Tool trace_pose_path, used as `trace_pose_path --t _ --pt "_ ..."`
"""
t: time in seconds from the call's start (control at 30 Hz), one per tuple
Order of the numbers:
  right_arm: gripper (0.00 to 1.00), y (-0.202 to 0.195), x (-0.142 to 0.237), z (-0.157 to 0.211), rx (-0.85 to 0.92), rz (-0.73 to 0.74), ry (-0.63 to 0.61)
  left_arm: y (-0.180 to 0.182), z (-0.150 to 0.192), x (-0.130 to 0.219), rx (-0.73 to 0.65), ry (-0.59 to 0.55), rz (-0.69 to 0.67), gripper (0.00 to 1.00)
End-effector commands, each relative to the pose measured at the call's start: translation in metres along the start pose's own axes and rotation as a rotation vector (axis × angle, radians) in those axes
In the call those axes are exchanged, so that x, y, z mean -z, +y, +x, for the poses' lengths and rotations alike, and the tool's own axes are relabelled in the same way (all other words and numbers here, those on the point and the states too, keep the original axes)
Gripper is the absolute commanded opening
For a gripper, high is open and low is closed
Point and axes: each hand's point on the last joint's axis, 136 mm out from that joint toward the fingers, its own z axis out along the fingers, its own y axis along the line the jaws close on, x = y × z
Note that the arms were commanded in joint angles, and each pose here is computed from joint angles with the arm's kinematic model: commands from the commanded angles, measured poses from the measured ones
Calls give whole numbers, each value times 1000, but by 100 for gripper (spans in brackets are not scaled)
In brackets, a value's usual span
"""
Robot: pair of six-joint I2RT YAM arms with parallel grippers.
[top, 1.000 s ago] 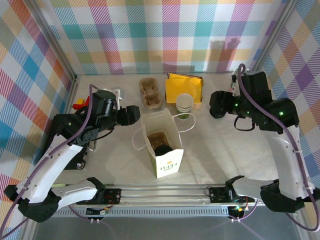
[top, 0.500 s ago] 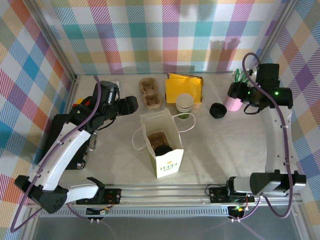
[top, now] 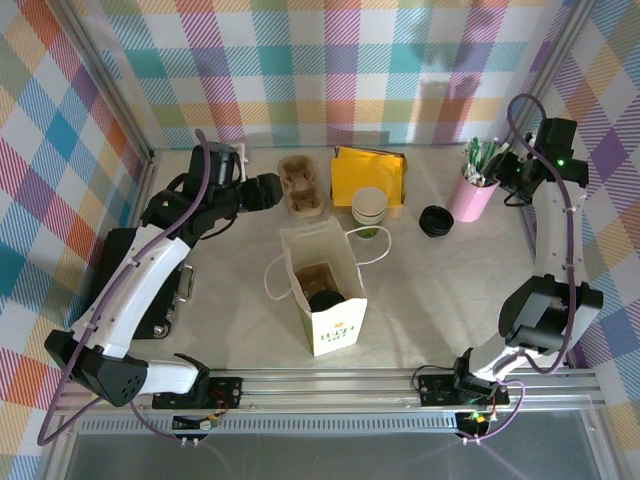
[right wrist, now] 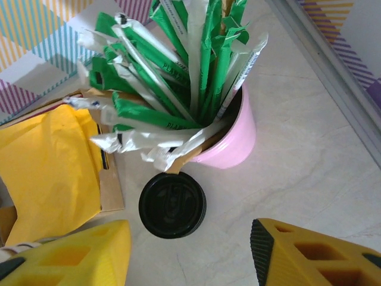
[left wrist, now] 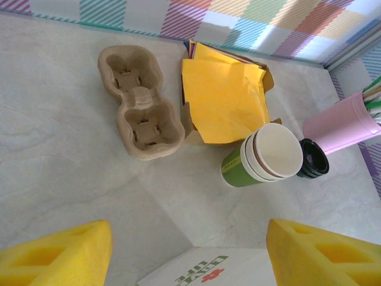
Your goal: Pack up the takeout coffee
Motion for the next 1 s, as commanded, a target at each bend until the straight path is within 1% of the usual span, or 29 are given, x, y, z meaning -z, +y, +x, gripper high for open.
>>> trace_pose_path --t 0.0,0.27,0.47,0.83,0.97 --pt "56 6 -10 -19 -35 -42 -31 -7 -16 5 -20 -36 46 69" --pt "52 5 -40 -26 -67 -37 12 -6 -12 -4 -20 -8 56 69" --pt "48 10 -51 -26 -98 -71 40 -2 -12 -12 -10 9 55 69" --pt "45 3 -73 -20 -105 -48 89 -2 -12 -17 3 16 65 69" --pt "41 4 -77 -20 -105 -54 97 -2 -12 -16 4 15 63 69"
